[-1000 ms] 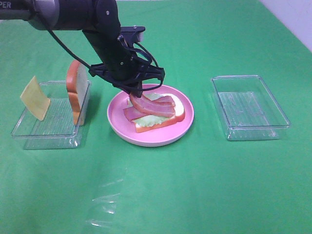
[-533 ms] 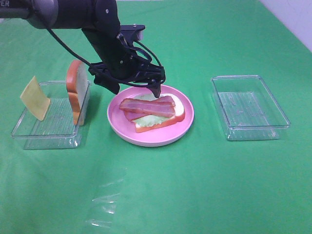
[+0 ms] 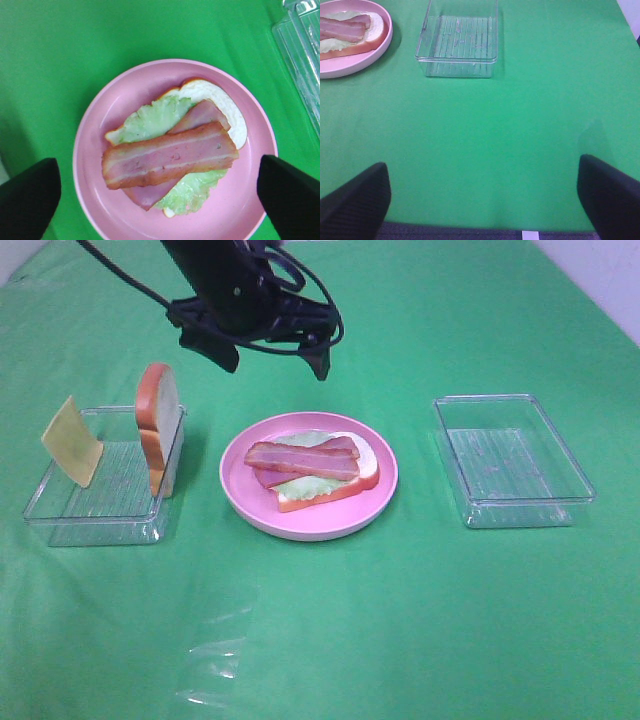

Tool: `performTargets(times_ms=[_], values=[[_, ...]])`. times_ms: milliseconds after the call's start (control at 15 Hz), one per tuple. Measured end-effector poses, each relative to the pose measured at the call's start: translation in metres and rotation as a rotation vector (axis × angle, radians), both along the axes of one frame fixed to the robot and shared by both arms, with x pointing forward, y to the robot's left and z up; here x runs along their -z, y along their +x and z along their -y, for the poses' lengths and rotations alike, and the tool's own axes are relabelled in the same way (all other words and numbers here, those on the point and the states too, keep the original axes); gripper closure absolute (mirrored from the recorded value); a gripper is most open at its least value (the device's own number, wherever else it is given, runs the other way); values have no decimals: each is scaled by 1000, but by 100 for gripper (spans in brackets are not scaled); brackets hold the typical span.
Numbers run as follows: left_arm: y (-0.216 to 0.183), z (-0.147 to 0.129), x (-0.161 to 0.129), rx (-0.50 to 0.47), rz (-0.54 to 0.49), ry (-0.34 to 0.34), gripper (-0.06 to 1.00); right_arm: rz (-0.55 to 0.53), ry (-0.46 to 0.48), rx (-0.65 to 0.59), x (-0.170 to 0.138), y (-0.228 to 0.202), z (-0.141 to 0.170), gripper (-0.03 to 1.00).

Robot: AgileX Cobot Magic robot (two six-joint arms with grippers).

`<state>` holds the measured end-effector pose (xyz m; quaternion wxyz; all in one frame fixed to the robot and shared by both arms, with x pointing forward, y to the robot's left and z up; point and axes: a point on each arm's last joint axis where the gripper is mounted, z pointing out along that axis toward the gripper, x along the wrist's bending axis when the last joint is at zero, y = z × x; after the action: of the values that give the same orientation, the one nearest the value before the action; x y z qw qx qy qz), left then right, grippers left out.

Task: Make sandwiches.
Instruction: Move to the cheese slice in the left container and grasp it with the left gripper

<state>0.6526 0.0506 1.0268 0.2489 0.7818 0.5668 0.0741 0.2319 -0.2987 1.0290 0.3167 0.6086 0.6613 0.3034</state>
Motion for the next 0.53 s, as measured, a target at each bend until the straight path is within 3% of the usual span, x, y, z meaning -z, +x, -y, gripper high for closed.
performTargets(times_ms=[267, 533], values=[[-11, -18, -83, 44, 96, 120, -4, 0, 0, 0, 0, 0, 0, 0], [-20, -35, -124, 32, 206, 134, -4, 0, 0, 0, 0, 0, 0, 0]])
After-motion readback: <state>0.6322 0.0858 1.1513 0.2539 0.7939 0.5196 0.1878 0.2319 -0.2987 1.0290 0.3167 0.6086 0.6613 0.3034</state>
